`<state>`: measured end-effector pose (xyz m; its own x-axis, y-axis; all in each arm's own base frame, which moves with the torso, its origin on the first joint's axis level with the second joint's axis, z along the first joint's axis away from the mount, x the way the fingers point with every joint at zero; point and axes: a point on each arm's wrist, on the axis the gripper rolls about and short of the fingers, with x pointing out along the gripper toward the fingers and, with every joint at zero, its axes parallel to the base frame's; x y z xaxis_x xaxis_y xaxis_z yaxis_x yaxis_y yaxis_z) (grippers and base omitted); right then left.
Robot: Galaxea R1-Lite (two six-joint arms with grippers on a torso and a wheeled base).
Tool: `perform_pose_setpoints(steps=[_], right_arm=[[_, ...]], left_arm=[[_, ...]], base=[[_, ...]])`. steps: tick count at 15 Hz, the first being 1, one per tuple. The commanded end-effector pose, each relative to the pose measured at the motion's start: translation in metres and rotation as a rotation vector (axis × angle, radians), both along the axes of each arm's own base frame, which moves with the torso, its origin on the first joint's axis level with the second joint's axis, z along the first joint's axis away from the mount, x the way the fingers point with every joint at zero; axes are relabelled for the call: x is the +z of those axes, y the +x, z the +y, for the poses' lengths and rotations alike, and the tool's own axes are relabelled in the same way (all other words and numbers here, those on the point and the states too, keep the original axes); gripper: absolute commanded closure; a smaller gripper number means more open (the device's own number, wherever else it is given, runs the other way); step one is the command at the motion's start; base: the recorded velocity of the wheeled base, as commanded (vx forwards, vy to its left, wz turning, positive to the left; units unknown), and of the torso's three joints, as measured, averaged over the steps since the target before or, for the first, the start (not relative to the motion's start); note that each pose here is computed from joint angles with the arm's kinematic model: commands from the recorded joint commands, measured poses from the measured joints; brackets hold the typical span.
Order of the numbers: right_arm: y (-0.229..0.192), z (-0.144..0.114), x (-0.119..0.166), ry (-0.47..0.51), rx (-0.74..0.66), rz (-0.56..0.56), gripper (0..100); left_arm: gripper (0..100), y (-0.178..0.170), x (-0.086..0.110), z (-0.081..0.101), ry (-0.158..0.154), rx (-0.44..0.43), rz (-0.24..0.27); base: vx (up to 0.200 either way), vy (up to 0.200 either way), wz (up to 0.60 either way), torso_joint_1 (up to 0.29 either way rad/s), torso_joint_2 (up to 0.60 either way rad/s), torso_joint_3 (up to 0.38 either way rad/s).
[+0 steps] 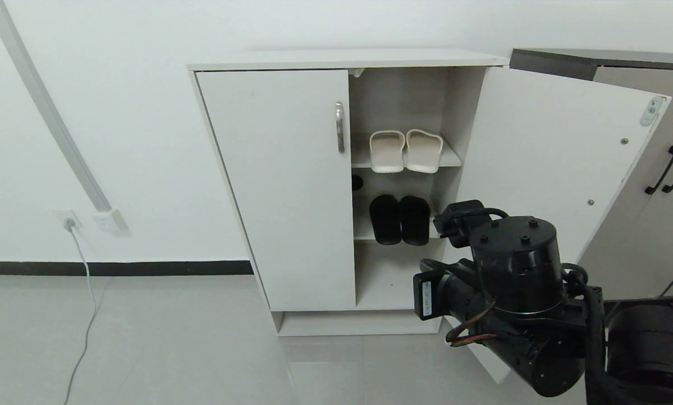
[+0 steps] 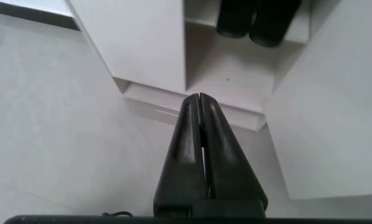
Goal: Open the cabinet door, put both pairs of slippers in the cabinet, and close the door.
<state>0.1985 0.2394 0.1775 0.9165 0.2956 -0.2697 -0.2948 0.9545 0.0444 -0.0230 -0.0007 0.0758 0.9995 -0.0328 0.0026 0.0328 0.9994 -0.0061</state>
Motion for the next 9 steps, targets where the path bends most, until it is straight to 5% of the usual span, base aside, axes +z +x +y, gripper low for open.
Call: perform_pose_setpoints(steps=[1,9], right_arm=[[0.0017,-0.0014,-0.0027,-0.006,-0.006,0.006,100],[0.0033,0.0006,-0.0078,-0.017,-0.008,0.015,100]], left_arm=[[100,0.0002,-0.0003,0.0,0.002,0.001,0.003],[100,0.0001,0.0001,0.0,0.0,0.001,0.001]], base=[[0.0,0.0,0.0,0.0,0.0,0.0],[0.0,0.0,0.0,0.0,0.0,0.0]])
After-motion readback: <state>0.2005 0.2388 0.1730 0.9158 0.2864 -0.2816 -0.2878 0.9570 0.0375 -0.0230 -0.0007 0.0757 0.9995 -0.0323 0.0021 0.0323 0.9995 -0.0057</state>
